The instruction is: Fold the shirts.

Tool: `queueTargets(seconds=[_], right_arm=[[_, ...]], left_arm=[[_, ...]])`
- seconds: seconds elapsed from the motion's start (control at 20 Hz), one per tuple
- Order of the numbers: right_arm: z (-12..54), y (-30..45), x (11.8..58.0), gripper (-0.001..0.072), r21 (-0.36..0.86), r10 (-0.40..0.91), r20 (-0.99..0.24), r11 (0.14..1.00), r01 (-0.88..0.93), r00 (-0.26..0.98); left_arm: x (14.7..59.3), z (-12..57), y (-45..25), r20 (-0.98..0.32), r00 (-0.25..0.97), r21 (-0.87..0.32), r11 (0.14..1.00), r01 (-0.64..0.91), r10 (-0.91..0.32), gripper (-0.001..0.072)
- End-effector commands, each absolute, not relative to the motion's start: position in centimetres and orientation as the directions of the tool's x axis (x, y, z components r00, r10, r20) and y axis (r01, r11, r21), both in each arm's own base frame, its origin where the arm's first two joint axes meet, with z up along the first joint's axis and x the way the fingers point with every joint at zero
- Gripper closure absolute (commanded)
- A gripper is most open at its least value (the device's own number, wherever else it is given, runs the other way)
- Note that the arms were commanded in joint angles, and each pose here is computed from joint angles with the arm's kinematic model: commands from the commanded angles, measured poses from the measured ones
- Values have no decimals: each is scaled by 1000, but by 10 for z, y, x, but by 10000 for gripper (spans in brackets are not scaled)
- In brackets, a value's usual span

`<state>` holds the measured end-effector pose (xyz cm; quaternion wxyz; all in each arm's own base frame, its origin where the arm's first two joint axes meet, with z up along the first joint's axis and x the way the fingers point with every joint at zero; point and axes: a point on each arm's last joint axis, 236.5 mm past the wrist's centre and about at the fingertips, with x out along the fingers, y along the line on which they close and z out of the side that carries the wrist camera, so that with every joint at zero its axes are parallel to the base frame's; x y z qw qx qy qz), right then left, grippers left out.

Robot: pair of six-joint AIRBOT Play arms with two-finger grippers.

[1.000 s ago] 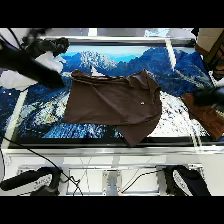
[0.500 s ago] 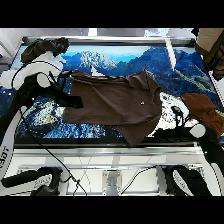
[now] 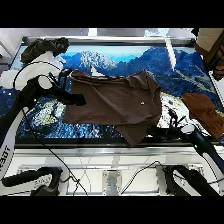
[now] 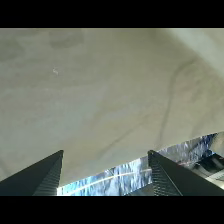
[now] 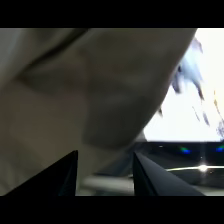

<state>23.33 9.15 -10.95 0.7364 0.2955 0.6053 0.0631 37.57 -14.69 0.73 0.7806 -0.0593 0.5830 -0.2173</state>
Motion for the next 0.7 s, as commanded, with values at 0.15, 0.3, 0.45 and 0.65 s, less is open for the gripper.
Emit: queueTargets(seconds=[0.15, 0.3, 0.45, 0.65], right_arm=[[-126, 79, 261, 473, 516, 403, -848, 776, 363, 345], [-127, 77, 263, 609, 511, 393, -849, 780, 360, 353], [-127, 75, 264, 684, 499, 386, -850, 808, 313, 359], [-126, 70, 271, 684, 491, 361, -848, 811, 317, 388]], left_arm=[[389, 5, -135, -890, 281, -274, 914, 300, -359, 109], [396, 5, -122, -892, 307, -247, 926, 284, -332, 111], [405, 5, -84, -892, 334, -266, 951, 158, -305, 112], [378, -5, -16, -926, 238, -309, 951, -25, -294, 13]])
